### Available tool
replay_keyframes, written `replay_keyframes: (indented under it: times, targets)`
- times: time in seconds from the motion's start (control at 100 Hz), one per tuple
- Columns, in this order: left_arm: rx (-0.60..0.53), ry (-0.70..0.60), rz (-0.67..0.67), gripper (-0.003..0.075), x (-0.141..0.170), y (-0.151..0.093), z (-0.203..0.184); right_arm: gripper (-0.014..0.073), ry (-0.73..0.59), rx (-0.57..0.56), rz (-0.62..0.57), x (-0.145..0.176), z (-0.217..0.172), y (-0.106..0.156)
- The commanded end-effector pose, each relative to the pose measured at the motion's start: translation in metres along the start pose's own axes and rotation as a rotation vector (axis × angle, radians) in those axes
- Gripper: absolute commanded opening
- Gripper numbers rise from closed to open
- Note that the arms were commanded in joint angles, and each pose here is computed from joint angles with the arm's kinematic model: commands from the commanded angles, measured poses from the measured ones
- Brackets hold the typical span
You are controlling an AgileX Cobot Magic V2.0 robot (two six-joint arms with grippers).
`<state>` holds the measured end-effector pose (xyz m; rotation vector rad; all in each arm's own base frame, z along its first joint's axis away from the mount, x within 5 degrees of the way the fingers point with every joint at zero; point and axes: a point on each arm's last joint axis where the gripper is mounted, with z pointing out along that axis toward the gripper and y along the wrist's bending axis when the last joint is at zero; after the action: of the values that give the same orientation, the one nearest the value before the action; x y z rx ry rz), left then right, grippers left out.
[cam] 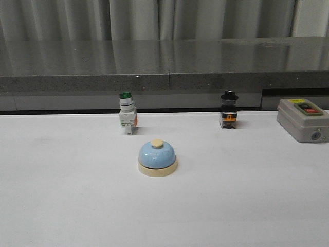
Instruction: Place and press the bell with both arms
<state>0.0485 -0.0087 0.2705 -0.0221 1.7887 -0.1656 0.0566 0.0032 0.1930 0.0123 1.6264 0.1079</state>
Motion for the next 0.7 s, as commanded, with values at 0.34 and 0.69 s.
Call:
replay_keyframes:
  times: [0.34,0.69]
  targets:
    - [-0.053,-0.378,0.076,-0.0019,0.025,0.011,0.002,-0.0068,-0.092,-0.005,-0.016,-0.008,-0.002,0.001]
    - [-0.068,-0.345,0.087,-0.0019,0.057,0.016,0.017,-0.0068,-0.092,-0.005,-0.016,-0.008,-0.002,0.001]
